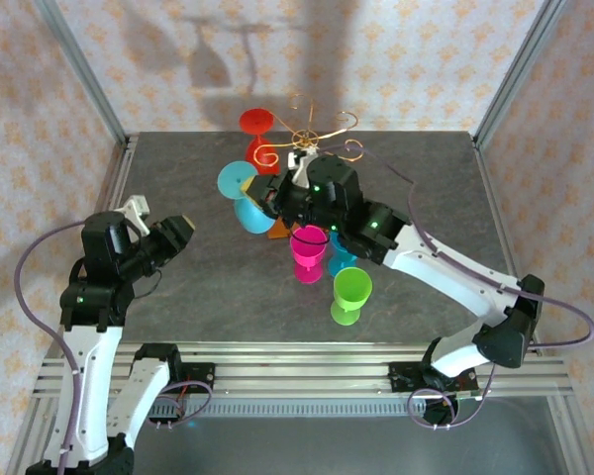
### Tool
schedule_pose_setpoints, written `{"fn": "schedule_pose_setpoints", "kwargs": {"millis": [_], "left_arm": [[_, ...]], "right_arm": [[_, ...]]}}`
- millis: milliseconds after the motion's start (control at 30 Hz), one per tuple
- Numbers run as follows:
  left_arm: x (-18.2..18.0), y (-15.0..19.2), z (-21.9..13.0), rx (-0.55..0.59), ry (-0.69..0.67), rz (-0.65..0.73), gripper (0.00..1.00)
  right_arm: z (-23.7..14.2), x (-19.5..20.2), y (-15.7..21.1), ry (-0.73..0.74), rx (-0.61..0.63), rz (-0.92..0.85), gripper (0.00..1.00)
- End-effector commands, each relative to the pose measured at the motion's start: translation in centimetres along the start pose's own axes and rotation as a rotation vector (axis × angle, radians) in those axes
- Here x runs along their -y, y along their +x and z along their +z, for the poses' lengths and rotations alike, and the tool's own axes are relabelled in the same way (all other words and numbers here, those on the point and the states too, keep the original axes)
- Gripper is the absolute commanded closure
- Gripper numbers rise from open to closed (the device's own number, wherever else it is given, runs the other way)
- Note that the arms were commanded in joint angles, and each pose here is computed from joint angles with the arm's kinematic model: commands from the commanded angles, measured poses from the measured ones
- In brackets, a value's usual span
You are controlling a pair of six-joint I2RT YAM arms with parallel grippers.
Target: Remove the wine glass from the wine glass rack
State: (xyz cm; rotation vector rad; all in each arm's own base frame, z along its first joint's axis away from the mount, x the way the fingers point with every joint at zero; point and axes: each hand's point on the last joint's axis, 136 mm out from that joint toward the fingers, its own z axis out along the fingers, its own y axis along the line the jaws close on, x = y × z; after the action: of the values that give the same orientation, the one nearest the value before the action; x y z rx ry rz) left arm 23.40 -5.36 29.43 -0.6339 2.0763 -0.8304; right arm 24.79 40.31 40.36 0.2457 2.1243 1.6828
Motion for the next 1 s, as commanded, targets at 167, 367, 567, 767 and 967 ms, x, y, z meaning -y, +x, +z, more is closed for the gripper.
{"fn": "schedule_pose_setpoints", "kwargs": {"millis": [167, 367, 567, 767, 967], "left_arm": [[-4.3, 3.8, -1.7, -0.047, -0.129, -0.006, 0.65], [-7.0, 6.4, -2.7, -0.065, -0.191, -0.042, 0.65], [-9.0, 8.9, -3.5, -0.125, -0.248, -0.062, 0.65], [-9.7, 9.8, -4.1, -0.157, -0.288, -0.062, 0.65], [-9.6, 10.0, -3.6, -0.169, -0.269, -0.083, 0.65]], "right_arm": [[0.9, 2.0, 4.8, 0.089, -0.187, -0.271, 1.0], [1.7, 5.0, 7.3, 0.178, -0.258, -0.423, 1.0], [3.0, 8.0, 10.0, 0.223, -0.331, -0.559, 1.0], [3.3, 10.6, 12.4, 0.294, -0.396, -0.767, 1.0], [3.0, 12.9, 13.8, 0.382, -0.355, -1.058, 1.0]]}}
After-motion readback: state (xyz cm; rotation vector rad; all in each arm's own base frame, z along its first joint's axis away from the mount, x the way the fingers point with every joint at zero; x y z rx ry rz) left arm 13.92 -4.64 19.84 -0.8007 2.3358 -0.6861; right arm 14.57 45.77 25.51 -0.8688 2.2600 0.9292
